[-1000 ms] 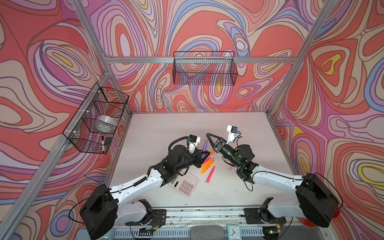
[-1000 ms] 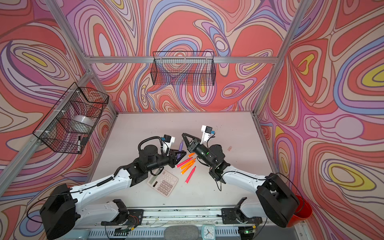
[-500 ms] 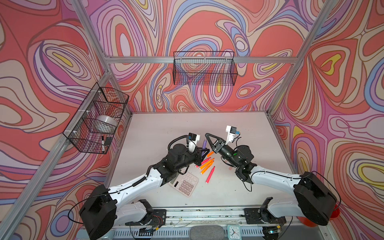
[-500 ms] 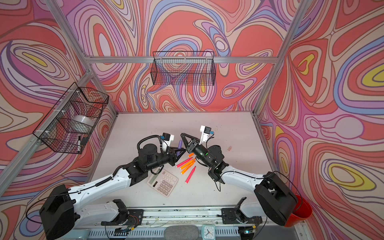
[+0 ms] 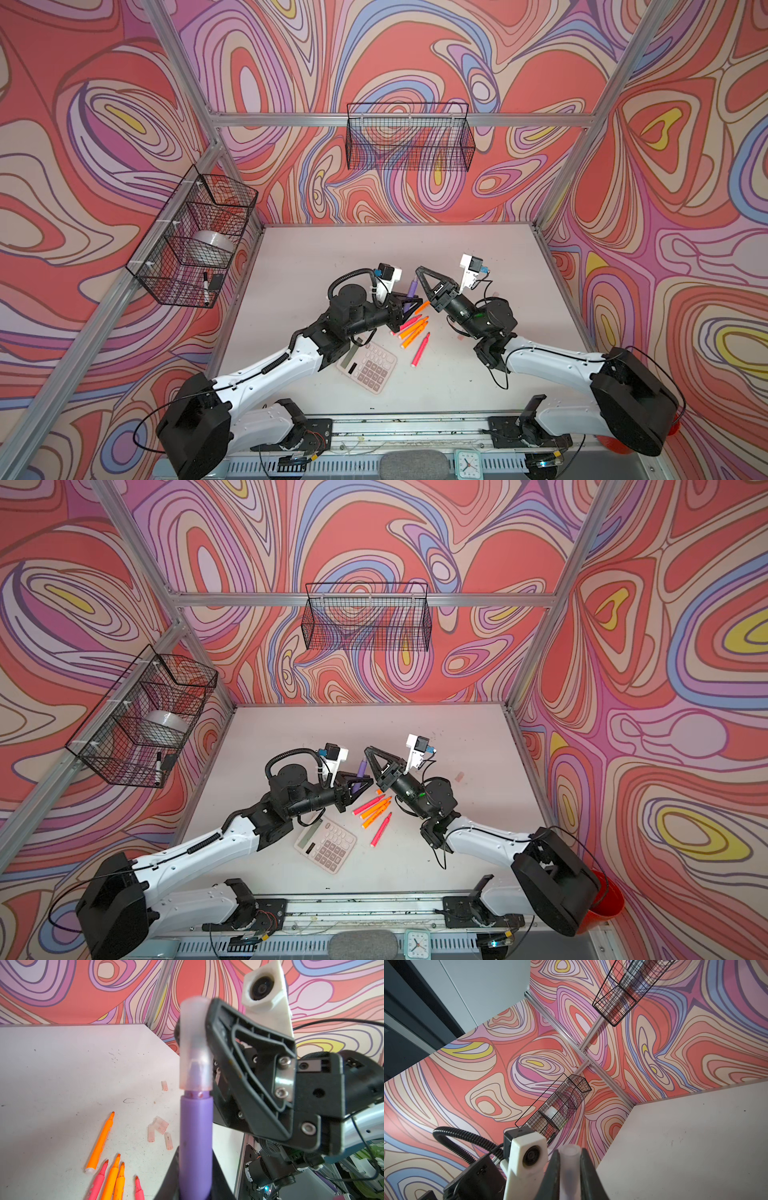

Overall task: Insert the pens into the pen caps
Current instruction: 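Lower the pink cap onto the marker tip with the right gripper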

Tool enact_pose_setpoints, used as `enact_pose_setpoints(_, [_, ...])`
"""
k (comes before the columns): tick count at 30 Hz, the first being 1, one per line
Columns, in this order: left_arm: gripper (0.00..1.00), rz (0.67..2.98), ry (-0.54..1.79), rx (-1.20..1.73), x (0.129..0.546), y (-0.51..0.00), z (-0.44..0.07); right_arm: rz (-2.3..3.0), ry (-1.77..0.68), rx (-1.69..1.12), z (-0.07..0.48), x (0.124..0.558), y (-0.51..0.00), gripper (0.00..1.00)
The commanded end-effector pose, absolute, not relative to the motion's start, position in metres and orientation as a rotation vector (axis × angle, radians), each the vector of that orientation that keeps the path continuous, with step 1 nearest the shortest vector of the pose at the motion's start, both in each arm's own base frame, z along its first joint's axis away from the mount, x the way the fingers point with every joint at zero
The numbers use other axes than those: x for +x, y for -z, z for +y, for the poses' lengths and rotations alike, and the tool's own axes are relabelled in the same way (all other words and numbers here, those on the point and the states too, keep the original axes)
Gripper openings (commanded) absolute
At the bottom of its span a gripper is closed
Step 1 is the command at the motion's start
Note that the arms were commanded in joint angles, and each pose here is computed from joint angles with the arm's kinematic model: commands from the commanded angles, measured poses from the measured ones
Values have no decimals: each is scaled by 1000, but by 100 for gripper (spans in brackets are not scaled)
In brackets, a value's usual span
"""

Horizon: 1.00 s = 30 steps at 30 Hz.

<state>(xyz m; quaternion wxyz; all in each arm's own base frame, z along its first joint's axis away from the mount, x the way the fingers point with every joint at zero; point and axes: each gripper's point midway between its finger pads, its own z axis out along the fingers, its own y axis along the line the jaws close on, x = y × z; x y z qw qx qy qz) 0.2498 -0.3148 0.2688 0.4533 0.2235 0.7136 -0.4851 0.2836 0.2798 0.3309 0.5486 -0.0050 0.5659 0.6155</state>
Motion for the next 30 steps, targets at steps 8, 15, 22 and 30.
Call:
enact_pose_setpoints(8, [0,1446,821,464,297,-337,-289,1581,-1411,-57,314,268,-289,3])
enact_pose_setpoints(15, [0,1464,726,427,310,-339,-283,1610,-1351,-14,316,270,-276,3])
enact_pose_setpoints(22, [0,1474,755,402,303,-345,-276,1638,-1340,-37,329,274,-269,5])
enact_pose_setpoints(30, [0,1493,792,460,289,-335,-278,1634,-1302,-44,323,273,-277,41])
